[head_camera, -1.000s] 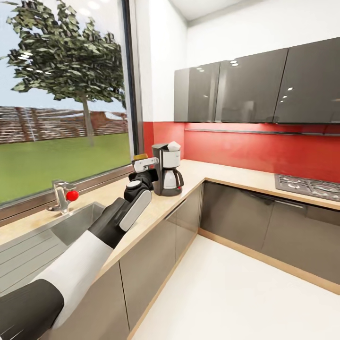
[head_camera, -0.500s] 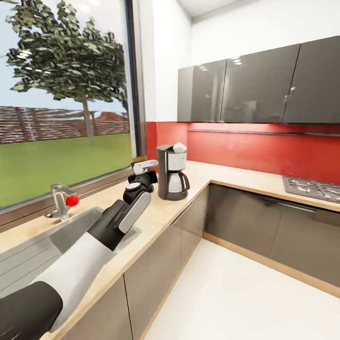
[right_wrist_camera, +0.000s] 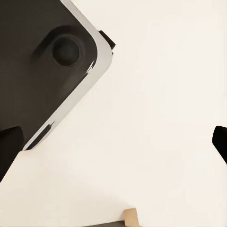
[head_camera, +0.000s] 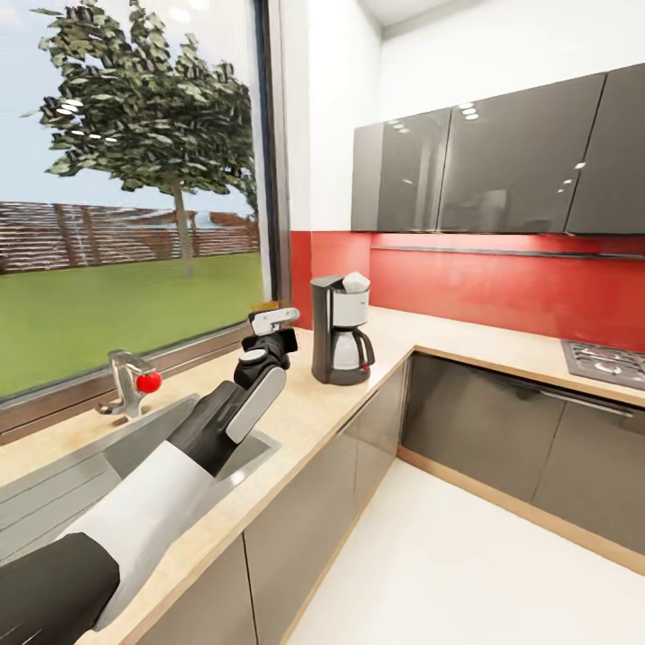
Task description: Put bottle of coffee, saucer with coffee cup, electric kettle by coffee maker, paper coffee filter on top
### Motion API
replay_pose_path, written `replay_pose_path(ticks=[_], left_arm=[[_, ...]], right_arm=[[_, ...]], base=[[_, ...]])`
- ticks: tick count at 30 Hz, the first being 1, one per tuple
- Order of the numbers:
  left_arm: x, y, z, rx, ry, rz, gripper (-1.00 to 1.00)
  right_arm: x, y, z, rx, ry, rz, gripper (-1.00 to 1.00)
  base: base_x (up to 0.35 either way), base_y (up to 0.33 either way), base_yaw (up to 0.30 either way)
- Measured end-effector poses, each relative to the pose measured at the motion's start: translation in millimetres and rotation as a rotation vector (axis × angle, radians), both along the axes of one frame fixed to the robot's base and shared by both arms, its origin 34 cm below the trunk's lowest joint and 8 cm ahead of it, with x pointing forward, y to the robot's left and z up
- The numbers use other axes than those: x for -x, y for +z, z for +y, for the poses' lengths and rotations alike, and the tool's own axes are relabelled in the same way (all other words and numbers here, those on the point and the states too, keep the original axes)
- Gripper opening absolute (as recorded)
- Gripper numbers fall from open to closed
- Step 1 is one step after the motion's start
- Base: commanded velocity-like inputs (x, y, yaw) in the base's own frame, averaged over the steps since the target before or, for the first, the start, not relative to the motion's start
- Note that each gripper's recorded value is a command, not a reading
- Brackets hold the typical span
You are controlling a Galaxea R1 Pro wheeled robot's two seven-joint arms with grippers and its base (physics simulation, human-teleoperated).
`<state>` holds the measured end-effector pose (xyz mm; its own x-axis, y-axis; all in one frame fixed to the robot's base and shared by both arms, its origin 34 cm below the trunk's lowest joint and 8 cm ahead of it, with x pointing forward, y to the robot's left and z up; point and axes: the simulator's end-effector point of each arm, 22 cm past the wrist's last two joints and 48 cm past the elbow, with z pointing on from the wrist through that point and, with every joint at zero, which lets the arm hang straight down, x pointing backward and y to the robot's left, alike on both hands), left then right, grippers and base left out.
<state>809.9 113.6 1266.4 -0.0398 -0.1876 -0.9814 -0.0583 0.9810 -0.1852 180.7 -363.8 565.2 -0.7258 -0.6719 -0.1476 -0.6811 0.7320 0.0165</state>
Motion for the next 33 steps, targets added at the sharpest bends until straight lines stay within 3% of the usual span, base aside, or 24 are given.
replay_pose_path(ticks=[10,14,16,33], left_arm=[[-2.2,-5.5,-2.2,-0.003,-0.013,0.01,-1.0],[-5.0,-11.1,-13.0,-0.006,-0.067,0.016,-1.0],[-9.0,-22.8,-27.4,-0.007,-0.142,0.032,-1.0],[-19.2,-47.8,-23.7,-0.005,-0.151,0.048,-1.0]], right_arm=[[0.1,0.0,0.0,0.0,0.0,0.0,1.0],[0.0,-0.1,0.1,0.0,0.0,0.0,1.0],[0.3,-0.1,-0.1,0.0,0.0,0.001,1.0],[0.3,-0.1,-0.1,0.001,0.0,0.001,1.0]], base=[[0.183,-0.139,0.062],[0.033,-0.025,0.184],[0.004,-0.003,0.031],[0.05,0.0,0.003]])
